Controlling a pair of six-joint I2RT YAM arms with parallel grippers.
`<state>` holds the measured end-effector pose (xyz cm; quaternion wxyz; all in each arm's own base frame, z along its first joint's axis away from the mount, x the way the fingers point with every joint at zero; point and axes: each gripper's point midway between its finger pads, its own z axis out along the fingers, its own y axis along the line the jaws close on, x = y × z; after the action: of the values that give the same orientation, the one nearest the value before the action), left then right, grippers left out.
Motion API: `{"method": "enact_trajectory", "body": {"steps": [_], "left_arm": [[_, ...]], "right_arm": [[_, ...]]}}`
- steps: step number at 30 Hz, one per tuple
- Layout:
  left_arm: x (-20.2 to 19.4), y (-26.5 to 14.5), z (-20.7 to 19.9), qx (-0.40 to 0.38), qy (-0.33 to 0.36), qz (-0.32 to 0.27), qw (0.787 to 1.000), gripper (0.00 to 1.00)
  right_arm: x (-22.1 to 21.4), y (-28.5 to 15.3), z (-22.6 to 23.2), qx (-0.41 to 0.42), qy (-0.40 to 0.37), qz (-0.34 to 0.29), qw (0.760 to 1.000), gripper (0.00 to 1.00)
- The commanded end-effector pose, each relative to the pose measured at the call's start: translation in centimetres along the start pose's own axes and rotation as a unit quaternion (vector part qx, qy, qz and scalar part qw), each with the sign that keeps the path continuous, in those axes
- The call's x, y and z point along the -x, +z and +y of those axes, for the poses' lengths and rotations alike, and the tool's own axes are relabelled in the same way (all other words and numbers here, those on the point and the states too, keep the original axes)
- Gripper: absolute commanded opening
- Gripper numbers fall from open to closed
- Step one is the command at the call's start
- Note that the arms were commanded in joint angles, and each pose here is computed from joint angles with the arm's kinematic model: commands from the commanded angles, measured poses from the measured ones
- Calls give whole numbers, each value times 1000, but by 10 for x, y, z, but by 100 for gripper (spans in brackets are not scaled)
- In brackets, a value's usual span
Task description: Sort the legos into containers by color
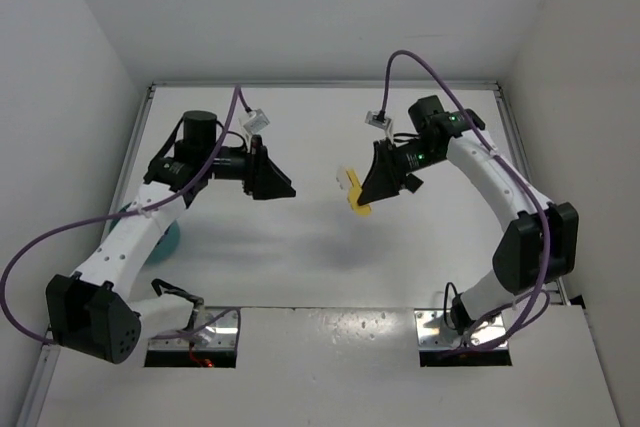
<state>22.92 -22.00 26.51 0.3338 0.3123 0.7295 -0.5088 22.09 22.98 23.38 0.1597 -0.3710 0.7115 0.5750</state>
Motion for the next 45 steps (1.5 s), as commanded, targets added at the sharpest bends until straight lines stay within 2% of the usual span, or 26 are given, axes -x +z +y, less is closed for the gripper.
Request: {"method": "enact_trajectory", "body": {"steps": [1, 9, 16, 24, 42, 45], "left_arm": [[15, 7, -16, -44, 15, -13, 999, 57], [19, 17, -13, -65, -11, -13, 998, 59], [28, 20, -20, -91, -21, -8, 996, 64], [30, 20, -38, -122, -5, -4, 992, 68], [28, 29, -36, -129, -7, 3, 992, 68], [25, 30, -35, -129, -11, 5, 992, 64]], "right_arm": [[13, 4, 41, 72, -14, -39, 997, 3], [6, 17, 43, 80, -2, -17, 997, 3], [6, 32, 31, 81, 4, 7, 997, 3], [5, 43, 29, 85, 6, 29, 996, 3], [0, 63, 27, 87, -10, 69, 994, 3], [-1, 63, 27, 88, -5, 71, 994, 3]]}}
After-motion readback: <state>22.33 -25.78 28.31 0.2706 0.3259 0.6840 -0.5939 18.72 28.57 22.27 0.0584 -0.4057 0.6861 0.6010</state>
